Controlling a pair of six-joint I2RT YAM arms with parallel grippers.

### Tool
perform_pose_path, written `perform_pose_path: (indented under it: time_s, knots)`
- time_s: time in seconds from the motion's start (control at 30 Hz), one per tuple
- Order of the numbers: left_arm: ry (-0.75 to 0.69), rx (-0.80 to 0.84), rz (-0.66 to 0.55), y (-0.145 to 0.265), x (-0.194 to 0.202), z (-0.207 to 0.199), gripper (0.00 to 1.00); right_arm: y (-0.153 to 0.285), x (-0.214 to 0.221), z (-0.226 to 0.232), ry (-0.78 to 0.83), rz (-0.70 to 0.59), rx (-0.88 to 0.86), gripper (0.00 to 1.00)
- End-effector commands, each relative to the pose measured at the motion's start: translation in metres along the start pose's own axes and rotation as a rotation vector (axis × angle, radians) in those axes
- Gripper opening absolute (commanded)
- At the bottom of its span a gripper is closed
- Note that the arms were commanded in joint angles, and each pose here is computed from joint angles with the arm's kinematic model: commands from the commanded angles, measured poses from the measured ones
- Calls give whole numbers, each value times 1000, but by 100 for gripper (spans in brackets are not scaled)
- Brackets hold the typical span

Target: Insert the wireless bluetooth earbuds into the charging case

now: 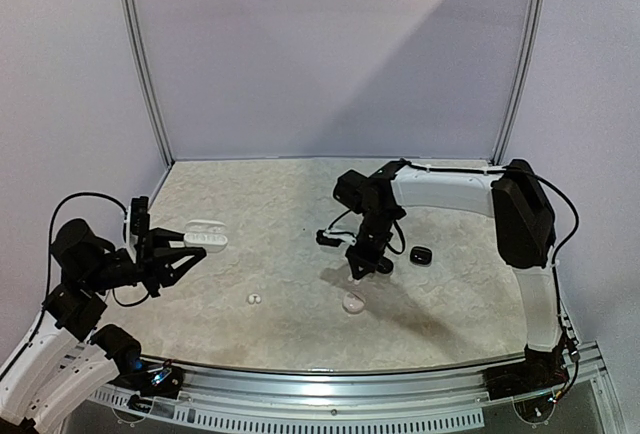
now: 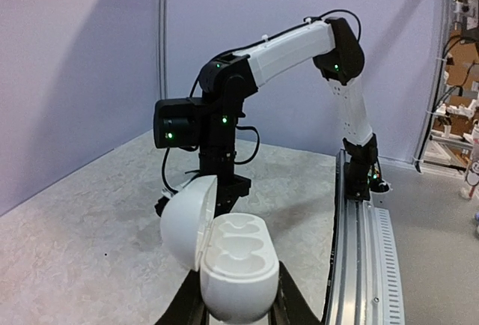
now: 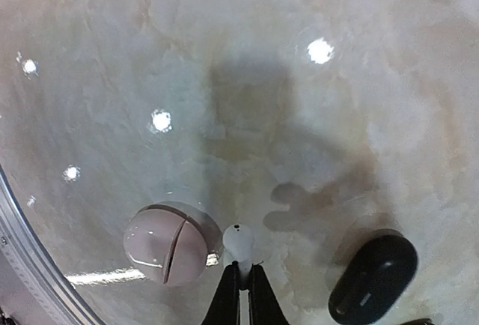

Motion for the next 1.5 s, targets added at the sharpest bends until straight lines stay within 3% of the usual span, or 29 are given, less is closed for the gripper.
perform_pose_path:
  time_s: [0.0,0.17,0.57,0.73,0.9,1.03,1.17,1.3,1.47]
  knots:
    - [-114,59,-26,1,-11,-12,0,86,-38,3,34,-222,149,0]
    - [-299,125,-8,2,-25,-26,0,141,-56,22,103,-306,254,0]
    - [-540,296,-6,-3,-42,-47,0,257,-99,179,442,-731,317,0]
    - [-495,310,-22,-5,-51,-52,0,280,-96,215,499,-821,318,0]
    - [-196,230,-28,-16,-56,-35,0,287,-95,234,514,-863,285,0]
    - [9,166,-41,-22,-56,-20,0,280,-92,226,479,-848,312,0]
    - [37,144,-42,-19,-52,-19,0,245,-86,198,393,-746,329,0]
    - [26,128,-26,-14,-44,-21,0,171,-76,174,194,-597,147,0]
    - [18,92,-11,-8,-39,-21,0,85,-69,182,17,-392,-117,0]
Point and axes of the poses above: each gripper's point midway between its finger pads, its own y axis back along the fingers, its own z axis along the line the jaws close on, x = y × z, the point moved 1 cm from there along y, back along the fingers
